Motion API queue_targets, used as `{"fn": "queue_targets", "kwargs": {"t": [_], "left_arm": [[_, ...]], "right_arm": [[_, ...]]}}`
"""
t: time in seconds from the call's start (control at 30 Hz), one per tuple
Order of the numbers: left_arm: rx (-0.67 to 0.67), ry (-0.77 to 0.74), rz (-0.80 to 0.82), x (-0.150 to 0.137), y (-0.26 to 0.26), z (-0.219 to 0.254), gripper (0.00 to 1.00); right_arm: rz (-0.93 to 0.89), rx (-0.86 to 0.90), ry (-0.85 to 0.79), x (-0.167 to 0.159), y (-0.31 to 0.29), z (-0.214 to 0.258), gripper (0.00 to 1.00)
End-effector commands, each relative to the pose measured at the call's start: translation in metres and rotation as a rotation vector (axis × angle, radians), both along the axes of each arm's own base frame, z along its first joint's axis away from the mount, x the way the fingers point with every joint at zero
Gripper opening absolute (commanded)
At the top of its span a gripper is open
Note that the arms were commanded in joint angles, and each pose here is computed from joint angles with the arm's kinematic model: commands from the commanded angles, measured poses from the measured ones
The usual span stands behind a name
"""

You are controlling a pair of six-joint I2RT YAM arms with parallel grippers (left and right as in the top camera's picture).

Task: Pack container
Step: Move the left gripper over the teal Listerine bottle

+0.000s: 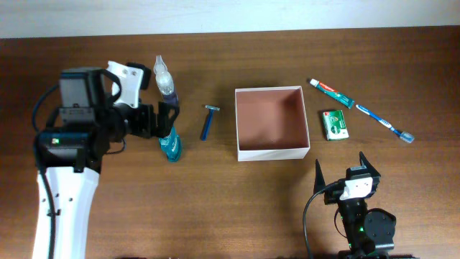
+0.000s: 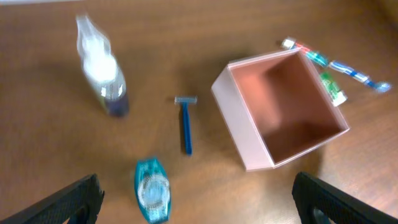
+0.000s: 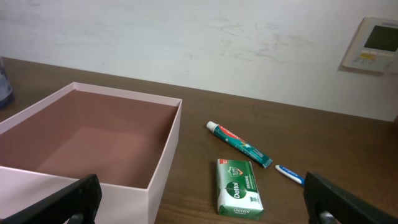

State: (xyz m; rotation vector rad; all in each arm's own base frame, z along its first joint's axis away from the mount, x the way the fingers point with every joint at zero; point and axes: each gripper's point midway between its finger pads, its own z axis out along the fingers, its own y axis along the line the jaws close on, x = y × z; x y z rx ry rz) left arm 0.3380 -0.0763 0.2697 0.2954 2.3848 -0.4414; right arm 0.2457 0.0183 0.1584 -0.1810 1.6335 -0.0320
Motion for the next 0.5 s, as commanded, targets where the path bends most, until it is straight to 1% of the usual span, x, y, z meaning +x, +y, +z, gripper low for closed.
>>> {"fn": "queue_targets", "kwargs": {"t": [0.0, 0.07, 0.17, 0.27, 0.33, 0.47], "left_arm": [[0.152, 0.056, 0.151, -0.002, 0.016, -0.011, 0.99], [0.188, 0.113, 0.169, -0.006, 0.012, -0.022, 1.0], [0.199, 0.203, 0.149, -0.008, 0.0, -0.041, 0.99], [0.187, 0.268, 0.185, -0.004, -0.002, -0.058, 1.0], [0.188, 0.294, 0.251, 0.0, 0.005, -0.064, 0.99], [0.242, 0.295, 0.41, 0.007, 0.027, -0.07, 0.99]], "right_arm": [[0.001, 0.0, 0.0, 0.0, 0.001, -0.001, 0.99], [0.001, 0.0, 0.001, 0.0, 0.001, -0.002, 0.99], [0.001, 0.0, 0.0, 0.0, 0.001, -0.001, 0.99], [0.001, 0.0, 0.0, 0.0, 0.001, -0.001, 0.99], [0.001, 0.0, 0.0, 0.0, 0.001, -0.001, 0.99], [0.001, 0.0, 0.001, 0.0, 0.001, -0.002, 0.99]]}}
